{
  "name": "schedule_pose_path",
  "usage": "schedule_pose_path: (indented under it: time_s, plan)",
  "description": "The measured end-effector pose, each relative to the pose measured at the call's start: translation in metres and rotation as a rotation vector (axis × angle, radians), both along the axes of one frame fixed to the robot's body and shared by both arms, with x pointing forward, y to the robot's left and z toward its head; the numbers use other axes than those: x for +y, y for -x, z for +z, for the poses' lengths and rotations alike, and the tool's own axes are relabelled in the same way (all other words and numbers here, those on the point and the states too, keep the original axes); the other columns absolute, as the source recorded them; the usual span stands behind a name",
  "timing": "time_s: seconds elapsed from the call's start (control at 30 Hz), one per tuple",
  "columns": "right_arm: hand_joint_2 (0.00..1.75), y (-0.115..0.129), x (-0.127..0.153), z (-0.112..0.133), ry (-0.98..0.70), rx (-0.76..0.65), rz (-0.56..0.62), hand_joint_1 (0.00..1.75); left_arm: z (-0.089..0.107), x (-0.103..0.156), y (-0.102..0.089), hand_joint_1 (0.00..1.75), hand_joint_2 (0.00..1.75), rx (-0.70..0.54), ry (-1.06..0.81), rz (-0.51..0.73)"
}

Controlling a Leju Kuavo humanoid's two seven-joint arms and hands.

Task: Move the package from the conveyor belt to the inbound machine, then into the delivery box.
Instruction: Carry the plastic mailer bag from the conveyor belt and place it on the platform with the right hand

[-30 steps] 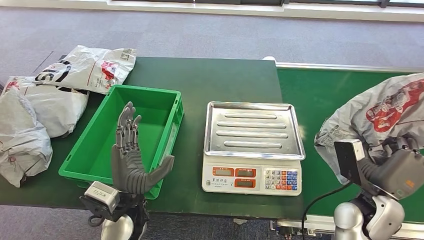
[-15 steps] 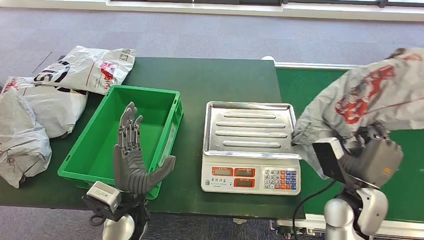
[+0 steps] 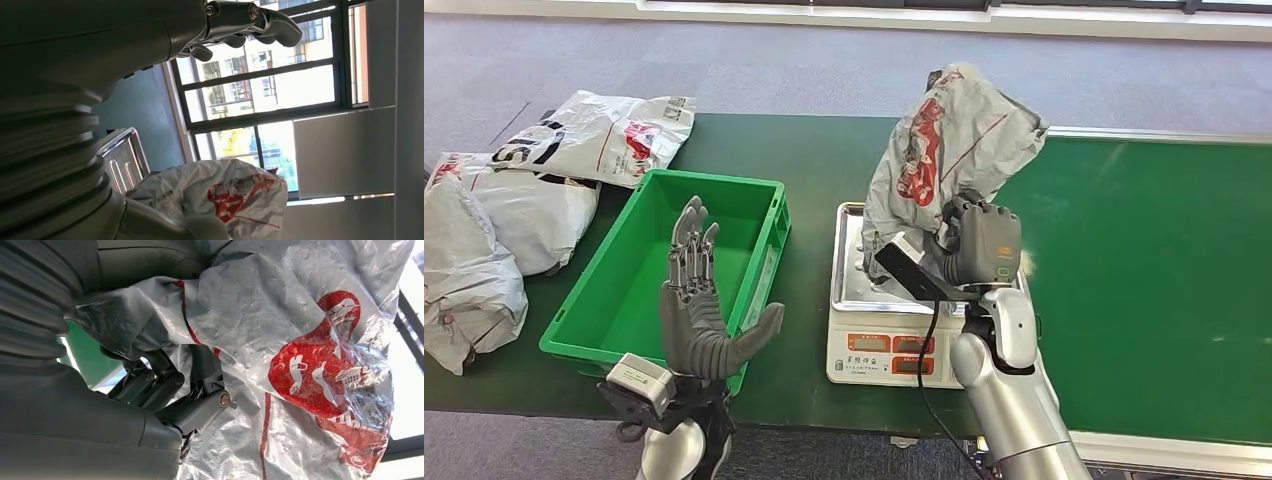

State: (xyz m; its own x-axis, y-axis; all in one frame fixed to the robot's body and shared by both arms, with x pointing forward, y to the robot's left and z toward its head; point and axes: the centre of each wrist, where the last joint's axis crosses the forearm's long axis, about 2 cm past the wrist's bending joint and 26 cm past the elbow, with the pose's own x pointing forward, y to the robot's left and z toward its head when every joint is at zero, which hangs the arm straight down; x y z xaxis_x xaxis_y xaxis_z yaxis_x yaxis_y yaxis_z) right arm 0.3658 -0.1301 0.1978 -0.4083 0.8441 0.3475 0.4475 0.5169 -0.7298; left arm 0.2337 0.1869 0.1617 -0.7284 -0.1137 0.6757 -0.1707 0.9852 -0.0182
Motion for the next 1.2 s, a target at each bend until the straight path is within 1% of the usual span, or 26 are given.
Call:
schedule_pose_path:
  time_s: [0.2,0.47,0.6,0.67,0.8,1.2]
  plan:
    - [1.75,-0.004,0.008,-0.003,0.017,0.016,0.027,1.75,0.0,-0.001,0.0,0.0,1.75,-0.001,0.001,0.002]
    - [1.75,-0.007,0.011,-0.005,0.021,0.017,0.03,1.75,0.0,-0.001,0.0,0.0,1.75,-0.002,0.002,0.012]
    - [1.75,-0.008,0.012,-0.005,0.023,0.017,0.031,0.0,0.0,-0.001,0.0,0.0,1.75,-0.002,0.002,0.012]
    - [1.75,-0.008,0.013,-0.005,0.023,0.008,0.028,0.0,0.0,-0.001,0.0,0.0,1.75,-0.002,0.002,0.012]
    - [0.0,-0.008,0.013,-0.005,0.018,-0.009,0.016,0.0,0.0,-0.001,0.0,0.0,1.75,-0.002,-0.001,0.008]
    - [0.0,-0.007,0.013,-0.005,0.0,-0.014,0.004,0.0,-0.001,-0.001,0.0,0.0,1.75,0.003,-0.006,0.005]
